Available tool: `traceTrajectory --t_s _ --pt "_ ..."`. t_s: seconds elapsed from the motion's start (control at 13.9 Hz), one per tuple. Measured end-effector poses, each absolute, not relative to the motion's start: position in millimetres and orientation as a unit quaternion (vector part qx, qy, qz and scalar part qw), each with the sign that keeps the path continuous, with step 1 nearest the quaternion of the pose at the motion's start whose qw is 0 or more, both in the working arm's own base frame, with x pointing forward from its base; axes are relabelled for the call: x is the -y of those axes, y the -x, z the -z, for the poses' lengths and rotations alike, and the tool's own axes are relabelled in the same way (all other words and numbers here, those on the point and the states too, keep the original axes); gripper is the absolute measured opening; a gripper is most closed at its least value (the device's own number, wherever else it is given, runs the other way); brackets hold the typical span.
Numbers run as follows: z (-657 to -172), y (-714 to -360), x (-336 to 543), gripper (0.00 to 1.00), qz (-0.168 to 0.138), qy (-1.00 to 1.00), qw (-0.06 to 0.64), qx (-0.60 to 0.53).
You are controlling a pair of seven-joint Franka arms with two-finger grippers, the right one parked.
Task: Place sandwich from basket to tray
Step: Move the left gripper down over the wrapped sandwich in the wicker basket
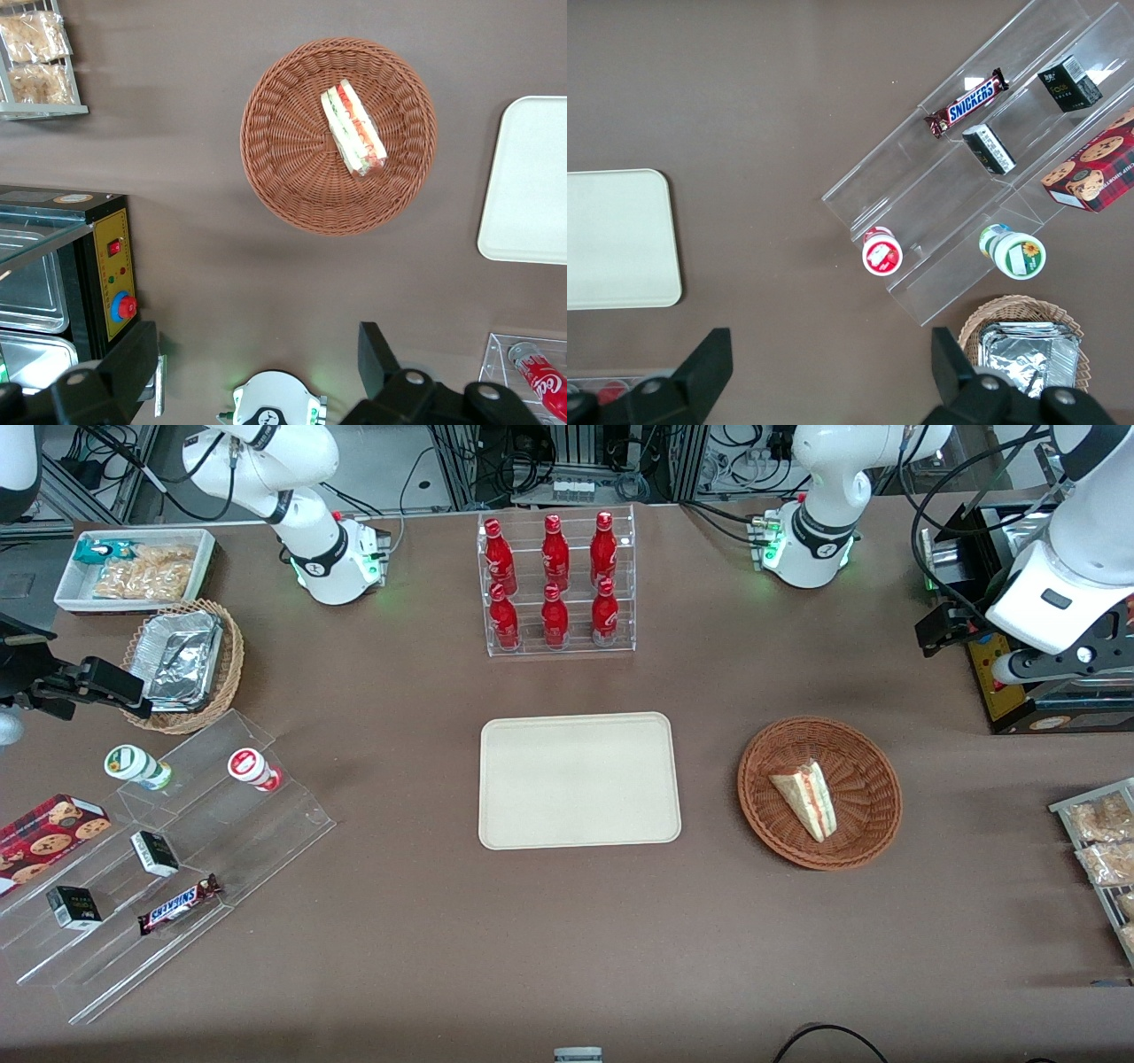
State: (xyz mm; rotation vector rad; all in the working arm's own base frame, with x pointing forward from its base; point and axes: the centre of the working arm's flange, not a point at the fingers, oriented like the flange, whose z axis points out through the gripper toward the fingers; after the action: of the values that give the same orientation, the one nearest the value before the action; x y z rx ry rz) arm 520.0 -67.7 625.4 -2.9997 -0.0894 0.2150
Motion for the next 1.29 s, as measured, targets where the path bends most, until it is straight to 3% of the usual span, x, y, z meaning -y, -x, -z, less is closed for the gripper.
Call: traceTrajectory --t_s 0.36,0.58,0.79,1.29 --pt "-626 -522 67 1.00 -0.065 0.995 0.065 0.031" --pt "-610 -531 63 1.00 -0.079 0.994 0.063 0.032" --pt "-559 -555 62 1.00 -0.097 0.993 0.058 0.028" --pt "-422 -567 104 1.00 -0.070 0.988 0.052 0.130"
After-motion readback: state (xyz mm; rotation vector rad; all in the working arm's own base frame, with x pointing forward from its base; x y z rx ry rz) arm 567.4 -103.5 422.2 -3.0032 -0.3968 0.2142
